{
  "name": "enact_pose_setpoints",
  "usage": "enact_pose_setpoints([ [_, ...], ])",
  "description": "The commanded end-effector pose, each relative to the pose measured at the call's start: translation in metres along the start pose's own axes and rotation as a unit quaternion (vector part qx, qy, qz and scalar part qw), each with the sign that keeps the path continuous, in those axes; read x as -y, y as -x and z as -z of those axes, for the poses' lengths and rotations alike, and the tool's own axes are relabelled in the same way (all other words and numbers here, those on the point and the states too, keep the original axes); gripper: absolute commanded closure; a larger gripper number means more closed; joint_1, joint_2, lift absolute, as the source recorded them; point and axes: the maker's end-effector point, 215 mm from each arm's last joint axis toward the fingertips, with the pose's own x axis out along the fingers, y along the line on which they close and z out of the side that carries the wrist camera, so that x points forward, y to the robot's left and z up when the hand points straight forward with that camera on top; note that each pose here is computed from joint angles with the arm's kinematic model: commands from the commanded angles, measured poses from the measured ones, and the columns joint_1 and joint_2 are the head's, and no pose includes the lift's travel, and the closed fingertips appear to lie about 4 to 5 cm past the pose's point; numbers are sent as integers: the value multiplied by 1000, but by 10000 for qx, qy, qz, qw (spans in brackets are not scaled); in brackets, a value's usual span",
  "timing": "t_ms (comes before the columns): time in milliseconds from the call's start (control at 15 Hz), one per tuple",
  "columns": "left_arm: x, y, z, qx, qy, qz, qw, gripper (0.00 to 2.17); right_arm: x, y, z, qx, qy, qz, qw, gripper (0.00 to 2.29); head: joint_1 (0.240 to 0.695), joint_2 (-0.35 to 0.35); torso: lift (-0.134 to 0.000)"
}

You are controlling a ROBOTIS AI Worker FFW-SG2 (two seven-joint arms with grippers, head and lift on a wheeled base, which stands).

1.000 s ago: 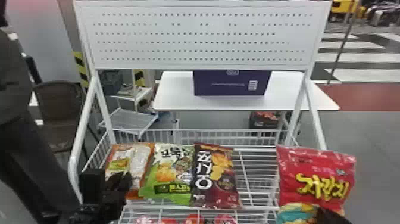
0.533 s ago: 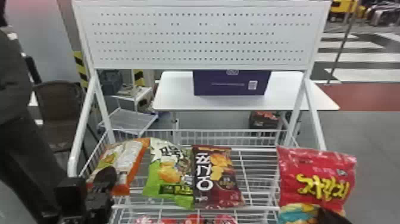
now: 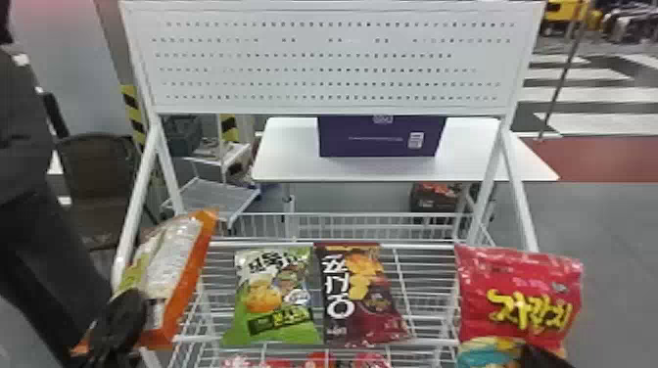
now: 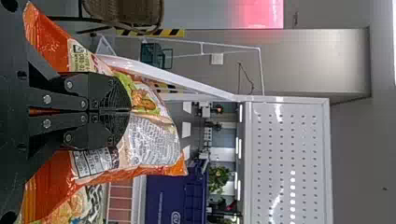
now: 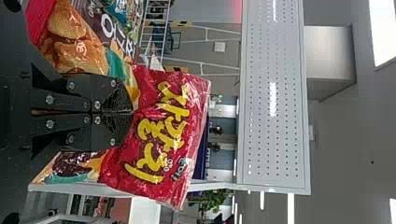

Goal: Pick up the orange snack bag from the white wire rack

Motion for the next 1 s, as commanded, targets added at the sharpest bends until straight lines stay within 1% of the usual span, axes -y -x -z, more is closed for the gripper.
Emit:
enact_pose_setpoints([
  [0, -4, 26, -16, 236, 71, 7, 9997, 1976, 1, 0, 2, -16, 2, 3, 10000, 2219, 499, 0, 0],
  [67, -3, 34, -17, 221, 95, 27, 9997, 1976, 1, -1, 3, -15, 2, 4, 10000, 2219, 499, 0, 0],
  [267, -2, 50, -2, 12, 66, 60, 10000, 1976, 8, 1, 7, -57, 5, 64, 10000, 2219, 499, 0, 0],
  [400, -4, 56, 4, -63, 44, 69, 9999, 1976, 11, 0, 6, -18, -14, 83, 10000, 2219, 499, 0, 0],
  [933, -3, 59, 2, 9, 49, 107, 9999, 1976, 13, -3, 6, 14, -13, 94, 10000, 2219, 499, 0, 0],
])
